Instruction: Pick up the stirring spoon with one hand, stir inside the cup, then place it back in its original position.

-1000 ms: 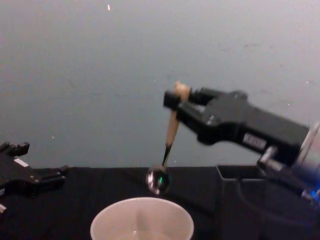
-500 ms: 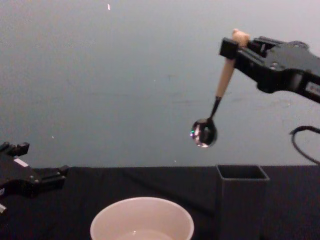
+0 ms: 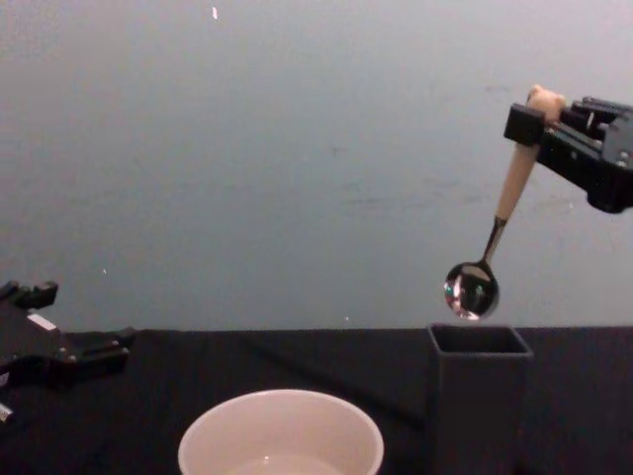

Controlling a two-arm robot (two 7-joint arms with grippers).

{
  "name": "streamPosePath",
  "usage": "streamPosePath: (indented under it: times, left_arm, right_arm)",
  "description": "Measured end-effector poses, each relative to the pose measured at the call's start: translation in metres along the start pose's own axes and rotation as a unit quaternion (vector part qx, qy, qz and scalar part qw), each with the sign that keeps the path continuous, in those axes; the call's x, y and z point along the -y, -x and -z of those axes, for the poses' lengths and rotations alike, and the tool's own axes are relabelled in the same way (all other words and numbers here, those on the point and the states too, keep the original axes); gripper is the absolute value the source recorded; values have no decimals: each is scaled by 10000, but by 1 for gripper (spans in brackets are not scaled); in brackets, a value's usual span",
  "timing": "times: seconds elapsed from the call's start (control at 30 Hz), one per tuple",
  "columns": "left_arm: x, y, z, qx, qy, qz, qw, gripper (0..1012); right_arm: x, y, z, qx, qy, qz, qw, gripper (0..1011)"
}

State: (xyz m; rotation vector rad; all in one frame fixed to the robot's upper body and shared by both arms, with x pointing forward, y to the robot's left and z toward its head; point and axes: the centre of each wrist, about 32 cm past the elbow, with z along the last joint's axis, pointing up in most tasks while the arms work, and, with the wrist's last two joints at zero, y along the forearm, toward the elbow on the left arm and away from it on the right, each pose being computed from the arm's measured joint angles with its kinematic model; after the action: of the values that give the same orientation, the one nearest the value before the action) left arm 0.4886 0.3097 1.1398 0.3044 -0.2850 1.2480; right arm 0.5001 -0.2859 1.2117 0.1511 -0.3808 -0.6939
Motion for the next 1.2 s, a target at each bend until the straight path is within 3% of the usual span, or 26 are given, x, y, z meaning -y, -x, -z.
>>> streamPosePath:
  times: [0.53, 0.83, 1.2]
  left_arm:
    - [0, 0, 0, 0, 0, 0, 10000, 1001]
    - [0, 0, 0, 0, 0, 0, 10000, 1001]
    - [0, 0, 0, 0, 0, 0, 10000, 1001]
  right_arm:
    - [59, 10, 83, -261, 381, -70, 9989, 214]
    - [14, 64, 226, -602, 789, 32, 9951, 214]
    - [-10, 143, 372, -882, 1079, 132, 9902, 214]
